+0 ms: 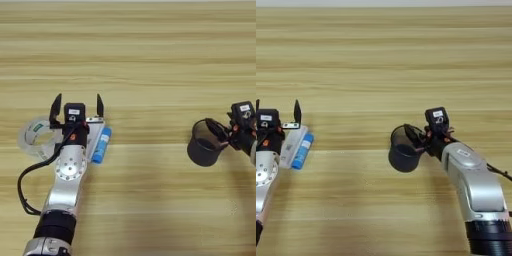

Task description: Move the objects on the table

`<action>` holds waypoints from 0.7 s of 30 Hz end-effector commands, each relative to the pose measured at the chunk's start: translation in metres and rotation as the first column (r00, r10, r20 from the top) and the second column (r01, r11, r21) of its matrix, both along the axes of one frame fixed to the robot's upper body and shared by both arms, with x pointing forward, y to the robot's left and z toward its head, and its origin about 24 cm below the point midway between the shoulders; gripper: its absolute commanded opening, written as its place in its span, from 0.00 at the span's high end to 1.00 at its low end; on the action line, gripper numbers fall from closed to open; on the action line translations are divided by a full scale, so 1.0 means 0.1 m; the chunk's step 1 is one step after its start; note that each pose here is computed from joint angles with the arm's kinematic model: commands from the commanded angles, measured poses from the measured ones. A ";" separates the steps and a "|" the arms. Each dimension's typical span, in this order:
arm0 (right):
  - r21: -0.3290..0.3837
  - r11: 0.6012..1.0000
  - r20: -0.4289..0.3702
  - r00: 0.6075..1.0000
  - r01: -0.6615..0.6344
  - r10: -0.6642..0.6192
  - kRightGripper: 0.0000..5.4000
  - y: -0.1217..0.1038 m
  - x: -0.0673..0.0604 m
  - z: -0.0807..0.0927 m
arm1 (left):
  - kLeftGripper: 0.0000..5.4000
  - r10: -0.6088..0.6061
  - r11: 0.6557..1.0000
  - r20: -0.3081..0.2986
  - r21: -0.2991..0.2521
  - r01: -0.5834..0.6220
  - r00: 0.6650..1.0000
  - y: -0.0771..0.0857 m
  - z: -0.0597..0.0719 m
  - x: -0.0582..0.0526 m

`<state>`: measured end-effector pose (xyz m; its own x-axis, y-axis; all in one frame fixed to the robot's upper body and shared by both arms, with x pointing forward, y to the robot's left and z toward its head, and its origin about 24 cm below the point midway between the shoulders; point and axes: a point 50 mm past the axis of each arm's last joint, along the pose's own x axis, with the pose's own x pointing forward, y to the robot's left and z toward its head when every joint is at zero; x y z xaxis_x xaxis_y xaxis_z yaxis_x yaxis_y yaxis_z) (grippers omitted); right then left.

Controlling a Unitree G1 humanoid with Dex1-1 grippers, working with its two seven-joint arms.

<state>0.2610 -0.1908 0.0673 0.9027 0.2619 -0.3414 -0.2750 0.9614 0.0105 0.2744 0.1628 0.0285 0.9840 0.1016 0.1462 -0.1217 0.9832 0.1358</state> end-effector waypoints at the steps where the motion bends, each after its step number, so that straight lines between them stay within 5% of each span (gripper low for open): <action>1: 0.028 0.999 0.040 0.999 -0.018 0.017 0.17 0.05 -0.06 0.12 | 0.00 0.004 1.000 -0.002 0.004 -0.004 1.000 0.00 0.00 0.02; 8: 0.024 0.996 0.186 0.979 -0.090 0.084 0.01 0.23 -0.11 0.32 | 0.00 0.010 1.000 0.012 0.001 -0.010 1.000 0.01 0.03 0.02; 14: -0.027 0.974 0.304 0.927 -0.223 0.221 0.00 0.58 -0.17 0.40 | 0.00 0.033 0.999 0.050 0.002 -0.033 0.998 0.06 0.08 0.02; 21: -0.023 0.937 0.331 0.881 -0.349 0.336 0.00 0.94 -0.18 0.38 | 0.00 0.094 0.995 0.113 0.008 -0.095 0.989 0.15 0.17 0.02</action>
